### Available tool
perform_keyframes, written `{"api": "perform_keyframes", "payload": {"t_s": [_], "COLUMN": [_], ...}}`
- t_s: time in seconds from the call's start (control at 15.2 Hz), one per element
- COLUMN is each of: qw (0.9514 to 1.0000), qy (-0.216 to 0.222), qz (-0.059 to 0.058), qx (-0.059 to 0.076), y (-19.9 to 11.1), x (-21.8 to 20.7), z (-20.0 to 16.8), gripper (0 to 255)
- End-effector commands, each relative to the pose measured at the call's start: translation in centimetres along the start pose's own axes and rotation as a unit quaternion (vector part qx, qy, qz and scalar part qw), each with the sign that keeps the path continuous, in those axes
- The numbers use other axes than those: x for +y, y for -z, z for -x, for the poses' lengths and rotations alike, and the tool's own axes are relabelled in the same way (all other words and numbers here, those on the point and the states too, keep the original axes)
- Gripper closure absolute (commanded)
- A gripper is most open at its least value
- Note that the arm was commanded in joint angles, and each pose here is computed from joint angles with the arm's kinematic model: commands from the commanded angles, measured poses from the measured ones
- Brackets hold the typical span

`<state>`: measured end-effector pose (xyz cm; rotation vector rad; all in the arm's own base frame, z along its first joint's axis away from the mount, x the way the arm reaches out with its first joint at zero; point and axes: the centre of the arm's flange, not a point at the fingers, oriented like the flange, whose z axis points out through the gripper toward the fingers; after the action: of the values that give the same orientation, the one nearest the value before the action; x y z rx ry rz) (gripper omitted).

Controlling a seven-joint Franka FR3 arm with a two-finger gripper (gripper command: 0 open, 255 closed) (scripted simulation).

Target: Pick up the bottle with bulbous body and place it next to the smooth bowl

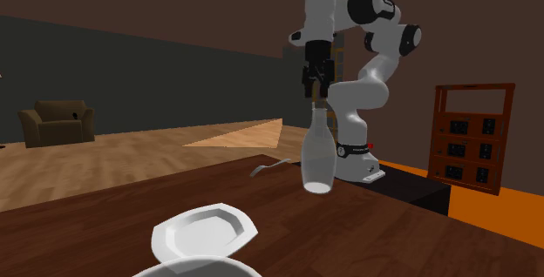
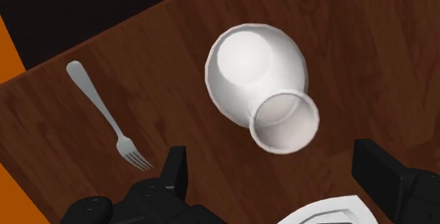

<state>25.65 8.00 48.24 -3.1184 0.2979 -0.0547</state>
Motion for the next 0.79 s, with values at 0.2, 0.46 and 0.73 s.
{"api": "perform_keyframes", "payload": {"t_s": [0.2, 0.46, 0.73], "qw": [0.9999, 0.9999, 0.9999], "qy": [-0.001, -0.001, -0.001], "qz": [0.01, 0.01, 0.01], "qx": [0.01, 0.01, 0.01], "y": [-3.8, -5.9, -6.7], "x": [-1.8, -1.8, -1.8], "z": [1.4, 1.4, 1.3], "gripper": [0, 0, 0]}}
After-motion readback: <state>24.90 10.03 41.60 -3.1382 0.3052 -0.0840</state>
